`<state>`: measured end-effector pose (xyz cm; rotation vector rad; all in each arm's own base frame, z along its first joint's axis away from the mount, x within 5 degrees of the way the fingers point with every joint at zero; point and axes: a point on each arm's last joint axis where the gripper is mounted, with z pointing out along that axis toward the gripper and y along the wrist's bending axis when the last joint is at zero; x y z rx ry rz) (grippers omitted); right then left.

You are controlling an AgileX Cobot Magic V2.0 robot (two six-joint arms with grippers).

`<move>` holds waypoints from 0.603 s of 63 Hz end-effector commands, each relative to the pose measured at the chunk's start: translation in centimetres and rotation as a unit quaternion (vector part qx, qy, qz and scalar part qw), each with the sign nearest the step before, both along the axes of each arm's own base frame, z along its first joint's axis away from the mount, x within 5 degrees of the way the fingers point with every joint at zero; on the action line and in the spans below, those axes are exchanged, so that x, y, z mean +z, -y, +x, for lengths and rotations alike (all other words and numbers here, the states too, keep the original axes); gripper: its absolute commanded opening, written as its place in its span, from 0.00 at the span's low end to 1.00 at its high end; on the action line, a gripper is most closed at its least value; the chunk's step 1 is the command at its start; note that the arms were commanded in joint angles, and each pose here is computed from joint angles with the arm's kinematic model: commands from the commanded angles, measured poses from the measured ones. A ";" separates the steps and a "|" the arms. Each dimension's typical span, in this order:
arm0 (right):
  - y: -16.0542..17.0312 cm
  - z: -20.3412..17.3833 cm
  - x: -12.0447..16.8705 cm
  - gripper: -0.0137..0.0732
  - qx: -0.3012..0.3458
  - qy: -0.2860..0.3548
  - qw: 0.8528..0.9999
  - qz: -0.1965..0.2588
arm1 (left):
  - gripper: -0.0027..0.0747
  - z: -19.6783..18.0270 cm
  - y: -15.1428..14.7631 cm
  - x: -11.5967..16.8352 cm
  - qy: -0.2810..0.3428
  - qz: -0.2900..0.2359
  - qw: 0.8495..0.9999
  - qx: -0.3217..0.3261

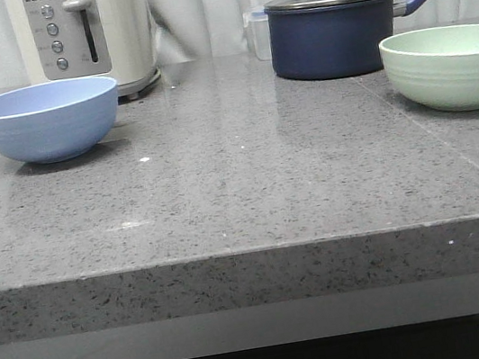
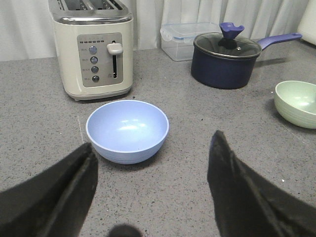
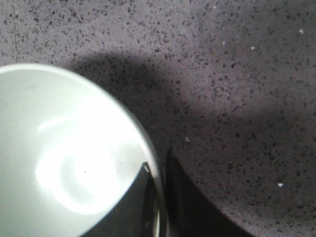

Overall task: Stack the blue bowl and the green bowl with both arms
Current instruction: 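Grasp the pale green bowl's rim with the right gripper, then carry the green bowl toward the blue bowl and set it down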

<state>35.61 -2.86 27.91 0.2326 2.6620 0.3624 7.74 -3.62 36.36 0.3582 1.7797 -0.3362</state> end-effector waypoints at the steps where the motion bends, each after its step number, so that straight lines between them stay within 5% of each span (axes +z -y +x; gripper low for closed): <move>1: 0.1 -0.2 2.8 0.13 -0.003 0.053 0.999 0.000 | 0.65 0.2 0.1 1.4 0.037 -0.023 0.999 -0.003; 18: -1.5 -0.7 6.1 0.08 0.034 0.085 0.996 -0.005 | 0.65 0.2 0.1 1.4 0.037 -0.023 0.999 -0.003; 38: -12.0 0.2 8.4 0.09 0.177 0.125 0.976 -0.007 | 0.65 0.2 0.1 1.5 0.044 -0.025 0.999 -0.002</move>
